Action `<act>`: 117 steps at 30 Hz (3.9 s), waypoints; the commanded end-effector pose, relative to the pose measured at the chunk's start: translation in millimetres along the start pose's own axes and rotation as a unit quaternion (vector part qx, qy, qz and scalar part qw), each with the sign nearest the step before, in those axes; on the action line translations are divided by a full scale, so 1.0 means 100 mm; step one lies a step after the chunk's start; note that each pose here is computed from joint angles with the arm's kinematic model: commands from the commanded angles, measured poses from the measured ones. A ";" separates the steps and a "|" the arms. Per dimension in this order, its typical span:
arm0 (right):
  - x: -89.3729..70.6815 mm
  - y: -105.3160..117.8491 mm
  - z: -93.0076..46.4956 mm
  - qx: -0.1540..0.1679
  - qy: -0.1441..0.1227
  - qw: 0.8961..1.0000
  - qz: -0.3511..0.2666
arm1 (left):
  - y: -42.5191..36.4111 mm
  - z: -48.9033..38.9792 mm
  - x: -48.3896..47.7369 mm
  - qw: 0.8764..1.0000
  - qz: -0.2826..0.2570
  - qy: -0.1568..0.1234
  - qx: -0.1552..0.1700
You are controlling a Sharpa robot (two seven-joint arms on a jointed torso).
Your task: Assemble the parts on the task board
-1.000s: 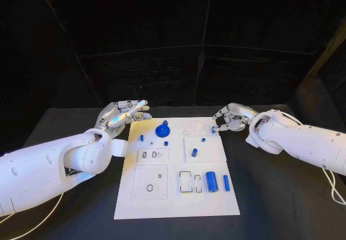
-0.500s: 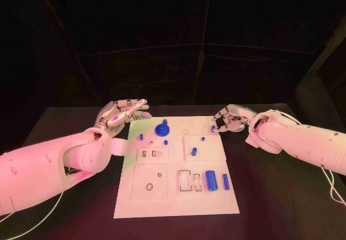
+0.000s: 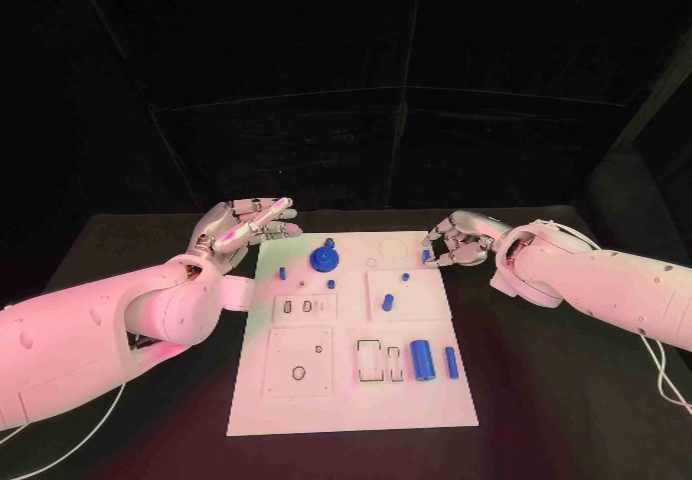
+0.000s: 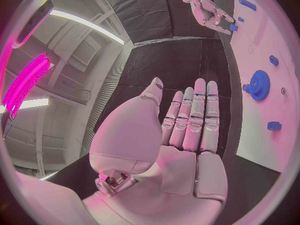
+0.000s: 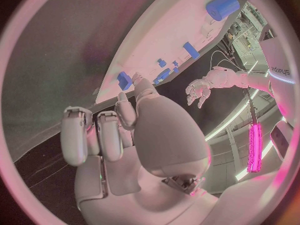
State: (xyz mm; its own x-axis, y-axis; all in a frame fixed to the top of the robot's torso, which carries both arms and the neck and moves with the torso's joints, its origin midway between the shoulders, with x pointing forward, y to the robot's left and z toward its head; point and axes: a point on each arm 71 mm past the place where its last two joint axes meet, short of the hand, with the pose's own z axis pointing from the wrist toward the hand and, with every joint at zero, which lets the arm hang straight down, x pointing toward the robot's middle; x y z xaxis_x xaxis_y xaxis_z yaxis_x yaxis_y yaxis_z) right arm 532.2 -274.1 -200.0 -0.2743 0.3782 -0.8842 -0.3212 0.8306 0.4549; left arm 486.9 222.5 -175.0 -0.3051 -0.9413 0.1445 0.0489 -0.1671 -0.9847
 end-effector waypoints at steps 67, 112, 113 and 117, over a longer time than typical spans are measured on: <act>0.01 0.12 0.01 0.002 -0.062 0.998 -0.028 | -0.012 -0.004 -0.008 1.000 -0.001 0.003 0.002; 1.07 1.98 0.34 -0.052 0.032 0.997 -0.046 | 0.012 0.071 0.004 1.000 0.000 0.004 0.000; 1.09 1.98 0.34 -0.053 0.033 0.997 -0.047 | 0.013 0.072 0.004 1.000 0.000 0.004 -0.001; 1.14 2.01 0.35 -0.056 0.038 0.996 -0.051 | 0.015 0.075 0.009 1.000 0.000 0.005 -0.001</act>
State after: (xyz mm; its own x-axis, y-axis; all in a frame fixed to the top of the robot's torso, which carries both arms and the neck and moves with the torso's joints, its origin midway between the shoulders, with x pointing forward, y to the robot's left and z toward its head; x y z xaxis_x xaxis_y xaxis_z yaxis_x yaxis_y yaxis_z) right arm 467.6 -50.3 -213.4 -0.3161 0.2891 -0.9036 -0.4396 0.7994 0.4095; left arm 493.7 220.9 -177.1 -0.2995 -0.9438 0.1397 0.0449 -0.1602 -0.9861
